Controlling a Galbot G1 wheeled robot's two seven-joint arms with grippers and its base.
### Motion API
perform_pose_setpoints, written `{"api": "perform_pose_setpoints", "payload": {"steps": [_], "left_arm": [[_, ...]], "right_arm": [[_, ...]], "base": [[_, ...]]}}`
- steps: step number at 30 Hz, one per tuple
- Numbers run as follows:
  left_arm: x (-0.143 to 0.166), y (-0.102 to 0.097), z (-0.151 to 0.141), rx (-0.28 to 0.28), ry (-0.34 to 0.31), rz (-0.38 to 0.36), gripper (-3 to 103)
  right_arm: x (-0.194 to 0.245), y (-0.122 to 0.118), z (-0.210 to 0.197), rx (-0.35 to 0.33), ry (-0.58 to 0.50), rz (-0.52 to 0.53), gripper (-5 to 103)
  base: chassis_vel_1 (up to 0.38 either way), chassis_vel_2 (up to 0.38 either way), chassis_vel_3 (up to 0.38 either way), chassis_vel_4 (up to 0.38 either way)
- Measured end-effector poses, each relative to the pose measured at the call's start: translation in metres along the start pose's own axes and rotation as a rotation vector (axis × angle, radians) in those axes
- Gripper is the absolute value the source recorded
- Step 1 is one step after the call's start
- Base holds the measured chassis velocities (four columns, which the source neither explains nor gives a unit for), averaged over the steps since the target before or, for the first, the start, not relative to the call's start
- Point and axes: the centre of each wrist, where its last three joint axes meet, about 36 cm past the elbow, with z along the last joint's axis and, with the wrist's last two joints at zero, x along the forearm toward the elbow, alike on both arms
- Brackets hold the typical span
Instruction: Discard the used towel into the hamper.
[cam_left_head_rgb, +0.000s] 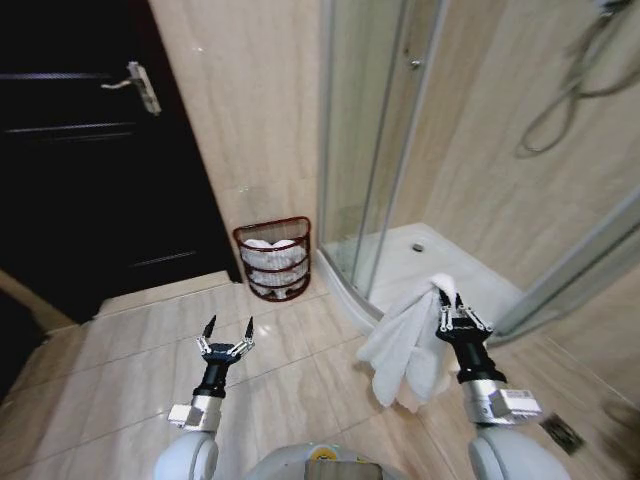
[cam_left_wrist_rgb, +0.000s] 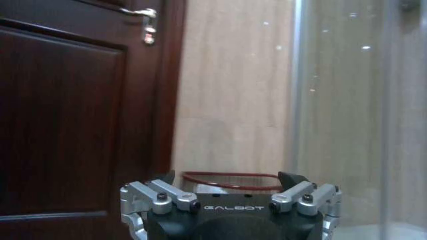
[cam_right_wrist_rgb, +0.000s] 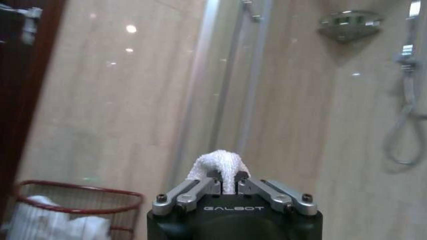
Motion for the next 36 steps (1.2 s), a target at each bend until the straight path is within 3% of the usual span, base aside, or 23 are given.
{"api": "perform_pose_setpoints", "payload": {"steps": [16, 22, 36], "left_arm": [[0.002, 0.01, 0.003, 0.003, -0.012, -0.011, 100], [0.001, 0.009, 0.004, -0.017, -0.017, -0.022, 100], [0.006, 0.006, -0.001, -0.034, -0.023, -0.014, 100]], "right_arm": [[-0.004, 0.022, 0.003, -0.011, 0.003, -0.025, 8], [-0.009, 0.019, 0.007, -0.054, -0.004, -0.02, 8], [-0.014, 0.018, 0.015, -0.082, -0.022, -0.013, 8]], "base": [[0.219, 0.224, -0.055, -0.057], [0.211, 0.203, -0.106, -0.089], [-0.064, 0.064, 0.067, -0.06]]}}
